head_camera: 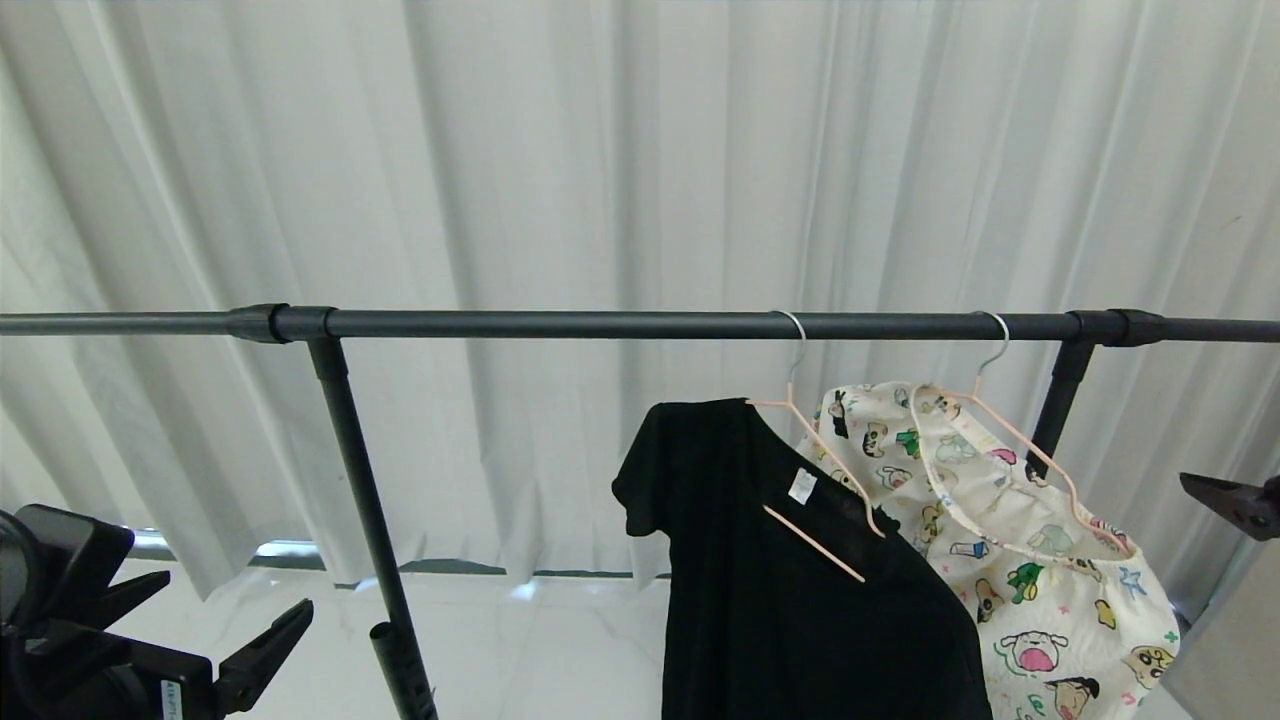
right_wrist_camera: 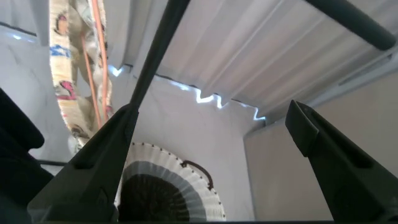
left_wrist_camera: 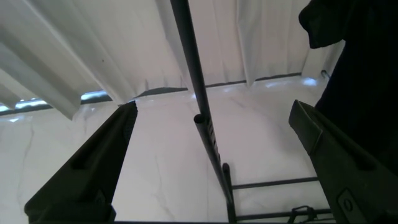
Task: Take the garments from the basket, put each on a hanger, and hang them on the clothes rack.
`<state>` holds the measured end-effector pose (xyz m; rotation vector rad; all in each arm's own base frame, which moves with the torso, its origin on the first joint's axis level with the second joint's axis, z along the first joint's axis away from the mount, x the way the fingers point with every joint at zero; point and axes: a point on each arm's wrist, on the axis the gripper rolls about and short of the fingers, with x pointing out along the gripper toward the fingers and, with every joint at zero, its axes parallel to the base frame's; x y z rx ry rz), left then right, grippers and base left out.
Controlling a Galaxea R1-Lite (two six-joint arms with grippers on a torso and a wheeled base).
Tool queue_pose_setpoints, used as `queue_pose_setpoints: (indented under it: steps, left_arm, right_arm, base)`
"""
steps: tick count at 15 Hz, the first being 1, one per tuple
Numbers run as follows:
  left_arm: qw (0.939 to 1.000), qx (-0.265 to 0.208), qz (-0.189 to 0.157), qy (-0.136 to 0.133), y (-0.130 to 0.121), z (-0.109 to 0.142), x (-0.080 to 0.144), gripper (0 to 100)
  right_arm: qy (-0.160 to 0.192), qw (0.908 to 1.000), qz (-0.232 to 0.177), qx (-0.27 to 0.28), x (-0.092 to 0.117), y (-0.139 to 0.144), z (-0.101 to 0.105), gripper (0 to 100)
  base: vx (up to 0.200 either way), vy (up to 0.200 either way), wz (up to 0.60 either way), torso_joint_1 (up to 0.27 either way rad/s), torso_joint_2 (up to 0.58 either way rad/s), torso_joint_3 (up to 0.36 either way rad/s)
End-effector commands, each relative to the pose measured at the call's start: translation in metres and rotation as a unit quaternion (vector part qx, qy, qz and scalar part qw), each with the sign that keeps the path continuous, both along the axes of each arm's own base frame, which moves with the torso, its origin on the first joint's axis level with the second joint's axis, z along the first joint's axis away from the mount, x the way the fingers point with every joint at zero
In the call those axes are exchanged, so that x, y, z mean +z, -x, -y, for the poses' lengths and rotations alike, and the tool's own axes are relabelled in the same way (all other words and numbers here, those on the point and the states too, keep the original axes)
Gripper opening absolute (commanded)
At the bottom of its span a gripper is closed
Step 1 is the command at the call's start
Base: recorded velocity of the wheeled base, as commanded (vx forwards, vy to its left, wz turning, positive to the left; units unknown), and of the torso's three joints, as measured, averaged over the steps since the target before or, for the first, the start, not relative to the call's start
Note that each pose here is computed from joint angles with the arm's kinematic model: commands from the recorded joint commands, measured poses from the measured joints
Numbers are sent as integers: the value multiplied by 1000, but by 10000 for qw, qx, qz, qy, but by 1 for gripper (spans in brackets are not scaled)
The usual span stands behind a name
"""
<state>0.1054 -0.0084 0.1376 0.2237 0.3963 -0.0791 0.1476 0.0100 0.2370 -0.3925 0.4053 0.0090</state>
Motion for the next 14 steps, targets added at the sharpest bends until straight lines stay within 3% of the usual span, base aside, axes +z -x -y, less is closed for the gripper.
queue_pose_setpoints:
  steps: [1,4,14]
  left_arm:
    - [10000,1,-13,-1,0,0,0,100]
    - [10000,1,-5,0,0,0,0,100]
    - [9999,10,108,32,-1,0,5,100]
  right_arm:
    - [-7,10000,42,-6,-4,5,1,100]
    - [-5,9998,217,-38,-13,8,2,100]
    - [80,9992,212,-326,-19,12,6,100]
  base:
    - [-200,0,0,7,2,2]
    - [-200,0,0,2,6,-1]
    - [-200,0,0,-1,1,3]
